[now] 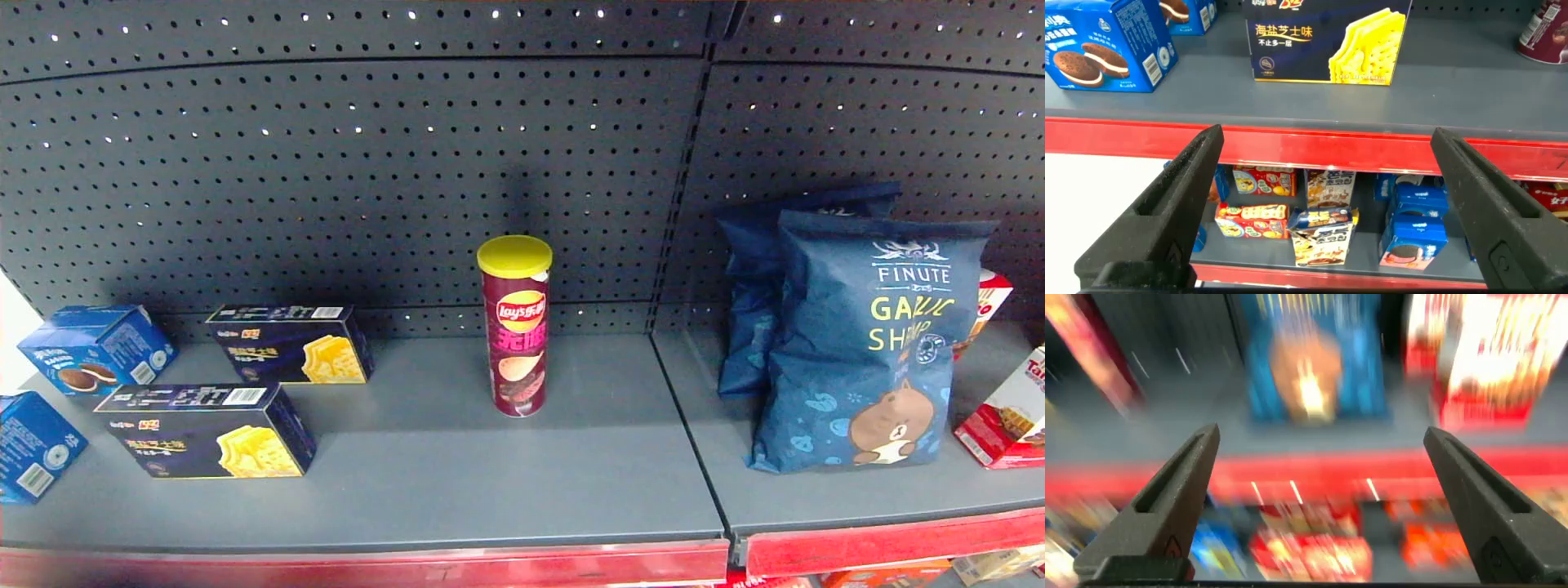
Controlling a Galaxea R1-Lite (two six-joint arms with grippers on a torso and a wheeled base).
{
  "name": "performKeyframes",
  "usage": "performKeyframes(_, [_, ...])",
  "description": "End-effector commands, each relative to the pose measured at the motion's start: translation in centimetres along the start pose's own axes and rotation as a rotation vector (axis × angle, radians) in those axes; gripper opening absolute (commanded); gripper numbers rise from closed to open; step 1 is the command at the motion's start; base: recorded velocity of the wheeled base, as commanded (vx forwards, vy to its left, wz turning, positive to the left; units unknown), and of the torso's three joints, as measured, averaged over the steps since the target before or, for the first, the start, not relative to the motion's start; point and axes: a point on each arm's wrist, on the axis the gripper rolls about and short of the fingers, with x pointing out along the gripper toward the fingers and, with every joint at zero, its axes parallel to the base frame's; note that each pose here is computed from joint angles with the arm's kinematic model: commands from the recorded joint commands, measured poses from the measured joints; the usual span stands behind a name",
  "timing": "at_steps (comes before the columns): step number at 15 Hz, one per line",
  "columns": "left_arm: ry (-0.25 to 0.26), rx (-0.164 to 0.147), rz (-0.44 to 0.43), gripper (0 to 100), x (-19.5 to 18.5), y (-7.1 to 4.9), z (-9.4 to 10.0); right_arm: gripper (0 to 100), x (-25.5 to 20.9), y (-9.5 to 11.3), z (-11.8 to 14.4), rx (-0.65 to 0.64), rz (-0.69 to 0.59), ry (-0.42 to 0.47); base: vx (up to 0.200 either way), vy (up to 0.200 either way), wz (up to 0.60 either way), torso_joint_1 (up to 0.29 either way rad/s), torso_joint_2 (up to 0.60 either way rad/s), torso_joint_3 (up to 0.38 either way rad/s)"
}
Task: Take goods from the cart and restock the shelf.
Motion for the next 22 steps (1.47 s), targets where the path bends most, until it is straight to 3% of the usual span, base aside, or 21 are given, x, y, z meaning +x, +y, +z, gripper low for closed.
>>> performKeyframes(1, [0.003,-0.003,0.002,100,0.0,0.0,-0.1,100,4.5,1.3,15.0,0.100,0.063,-0.120,0.000,0.000,0.00,0.000,0.00,0.000])
performKeyframes(3, [0.002,-0.003,0.002,100,0.0,0.0,0.0,100,5.0,1.8,20.1,0.027,0.065,-0.212,0.000,0.000,0.00,0.000,0.00,0.000])
performKeyframes(5, [0.002,-0.003,0.002,100,0.0,0.0,0.0,100,3.8,2.2,23.6,-0.038,0.059,-0.226,0.000,0.000,0.00,0.000,0.00,0.000])
performKeyframes(8, [0.003,-0.003,0.002,100,0.0,0.0,-0.1,100,2.4,2.5,25.1,-0.059,0.015,-0.191,0.000,0.000,0.00,0.000,0.00,0.000])
performKeyframes(11, [0.002,-0.003,0.002,100,0.0,0.0,0.0,100,2.3,2.5,23.8,-0.055,-0.062,-0.099,0.000,0.000,0.00,0.000,0.00,0.000])
performKeyframes(15, [0.003,-0.003,0.002,100,0.0,0.0,-0.1,100,4.4,1.4,20.4,-0.059,-0.483,0.220,0.000,0.000,0.00,0.000,0.00,0.000])
performKeyframes(22, [0.003,-0.003,0.002,100,0.0,0.0,-0.1,100,1.8,1.2,12.7,-0.036,-0.636,0.362,0.000,0.000,0.00,0.000,0.00,0.000])
